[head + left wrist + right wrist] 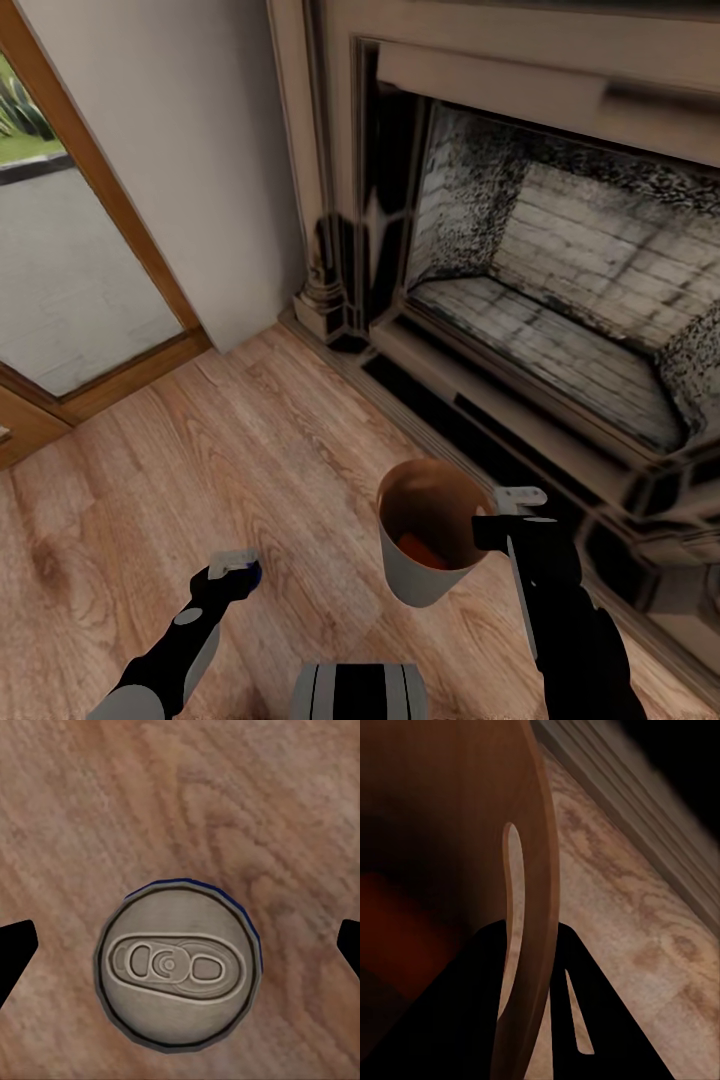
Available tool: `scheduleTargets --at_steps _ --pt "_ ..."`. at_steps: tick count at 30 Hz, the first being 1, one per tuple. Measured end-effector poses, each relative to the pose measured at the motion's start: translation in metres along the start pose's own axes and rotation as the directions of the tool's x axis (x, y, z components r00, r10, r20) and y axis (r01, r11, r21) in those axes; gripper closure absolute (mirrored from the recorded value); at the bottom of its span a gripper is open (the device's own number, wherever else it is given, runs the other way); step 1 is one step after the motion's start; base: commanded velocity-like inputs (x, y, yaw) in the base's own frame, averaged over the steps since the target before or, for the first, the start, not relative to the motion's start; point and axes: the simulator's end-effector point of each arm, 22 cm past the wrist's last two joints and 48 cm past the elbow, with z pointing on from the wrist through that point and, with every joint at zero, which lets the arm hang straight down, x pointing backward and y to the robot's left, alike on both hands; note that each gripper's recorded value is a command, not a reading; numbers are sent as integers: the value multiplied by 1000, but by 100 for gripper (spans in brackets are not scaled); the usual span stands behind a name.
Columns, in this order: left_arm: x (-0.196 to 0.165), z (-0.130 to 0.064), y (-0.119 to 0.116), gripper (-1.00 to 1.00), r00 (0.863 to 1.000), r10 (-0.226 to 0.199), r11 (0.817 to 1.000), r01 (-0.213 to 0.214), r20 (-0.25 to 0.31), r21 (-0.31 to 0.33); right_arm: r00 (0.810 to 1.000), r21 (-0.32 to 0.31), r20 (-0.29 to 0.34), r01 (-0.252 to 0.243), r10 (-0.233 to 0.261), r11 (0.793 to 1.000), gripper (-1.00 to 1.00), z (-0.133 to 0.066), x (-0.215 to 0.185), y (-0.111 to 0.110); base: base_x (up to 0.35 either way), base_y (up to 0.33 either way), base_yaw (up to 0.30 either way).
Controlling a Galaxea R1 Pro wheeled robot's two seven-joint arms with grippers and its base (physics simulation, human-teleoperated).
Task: Put the three can of soda from the living room inside the tash can in the kitchen.
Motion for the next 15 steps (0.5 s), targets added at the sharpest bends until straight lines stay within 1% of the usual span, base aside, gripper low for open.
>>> scheduleTargets --at_steps 15 --pt "13 4 1 -100 1000 4 1000 -4 -24 -2 1000 0 -24 3 -3 1000 100 9 9 1 0 0 0"
